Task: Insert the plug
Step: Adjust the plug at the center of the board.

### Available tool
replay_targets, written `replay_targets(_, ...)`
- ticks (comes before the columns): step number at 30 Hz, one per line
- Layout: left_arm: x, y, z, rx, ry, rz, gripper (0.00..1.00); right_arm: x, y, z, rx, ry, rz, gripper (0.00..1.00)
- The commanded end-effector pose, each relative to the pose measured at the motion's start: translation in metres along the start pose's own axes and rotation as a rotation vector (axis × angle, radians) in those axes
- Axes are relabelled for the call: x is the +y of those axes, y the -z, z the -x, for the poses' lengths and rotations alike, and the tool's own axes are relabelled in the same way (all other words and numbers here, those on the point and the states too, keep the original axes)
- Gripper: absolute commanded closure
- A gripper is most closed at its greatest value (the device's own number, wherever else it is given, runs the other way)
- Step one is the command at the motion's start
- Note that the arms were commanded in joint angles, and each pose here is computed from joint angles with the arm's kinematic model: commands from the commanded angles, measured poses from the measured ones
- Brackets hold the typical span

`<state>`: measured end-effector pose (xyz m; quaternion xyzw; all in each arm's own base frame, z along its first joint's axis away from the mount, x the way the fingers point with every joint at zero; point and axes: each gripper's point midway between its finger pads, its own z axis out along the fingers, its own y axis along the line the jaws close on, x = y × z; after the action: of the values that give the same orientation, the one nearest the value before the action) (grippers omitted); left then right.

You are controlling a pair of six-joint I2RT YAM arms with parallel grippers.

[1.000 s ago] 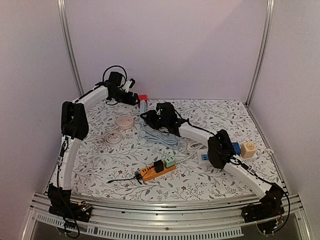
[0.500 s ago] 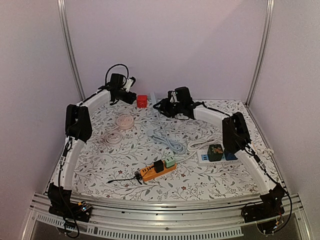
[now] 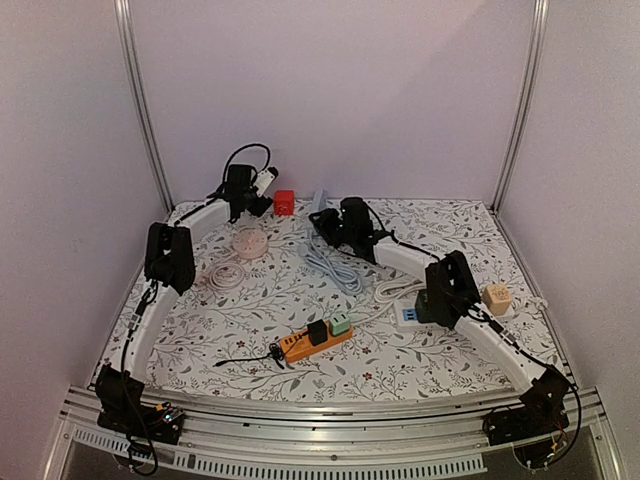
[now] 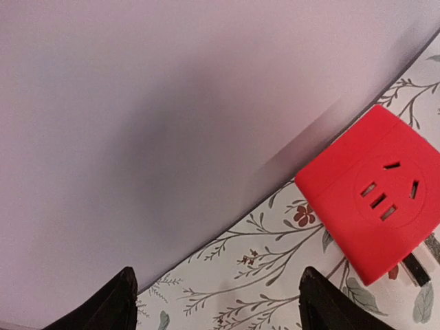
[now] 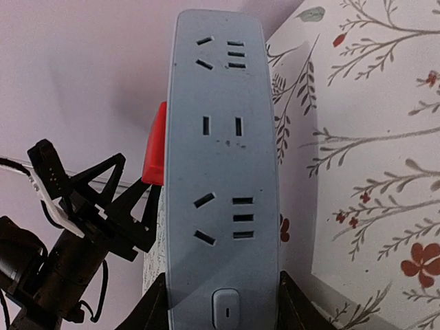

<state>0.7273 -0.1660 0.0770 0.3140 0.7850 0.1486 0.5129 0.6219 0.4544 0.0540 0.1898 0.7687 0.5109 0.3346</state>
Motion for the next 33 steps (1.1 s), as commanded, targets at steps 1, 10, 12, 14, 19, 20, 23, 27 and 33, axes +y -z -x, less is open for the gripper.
replay_targets(1, -0.014, -0.011, 0.005, -0.067, -0.162, 0.006, 0.19, 0.036, -0.003, -0.021, -0.082, -0.004, 0.071, 1.00)
replay_targets(10, -0.046, 0.000, 0.048, -0.270, -0.170, -0.145, 0.16, 0.009, -0.009, -0.031, -0.073, -0.064, 0.037, 1.00)
replay_targets(12, -0.052, 0.003, 0.054, -0.298, -0.175, -0.168, 0.16, 0.003, -0.010, -0.027, -0.059, -0.092, 0.033, 1.00)
replay_targets(14, -0.062, 0.006, 0.058, -0.312, -0.187, -0.195, 0.17, -0.003, -0.010, -0.028, -0.032, -0.104, 0.025, 1.00)
replay_targets(19, -0.084, 0.019, 0.062, -0.302, -0.197, -0.273, 0.18, -0.002, -0.009, -0.039, 0.051, -0.078, 0.029, 1.00)
replay_targets(20, -0.088, 0.023, 0.064, -0.302, -0.192, -0.303, 0.18, -0.001, -0.009, -0.042, 0.070, -0.080, 0.031, 1.00)
replay_targets(23, -0.092, 0.038, 0.074, -0.288, -0.148, -0.366, 0.18, -0.003, -0.009, -0.050, 0.104, -0.096, 0.035, 1.00)
replay_targets(27, -0.081, 0.048, 0.072, -0.229, -0.057, -0.399, 0.18, 0.003, -0.008, -0.063, 0.157, -0.093, 0.054, 1.00)
replay_targets(33, -0.057, 0.052, 0.058, -0.141, 0.060, -0.400, 0.11, 0.013, -0.009, -0.093, 0.200, -0.080, 0.076, 1.00)
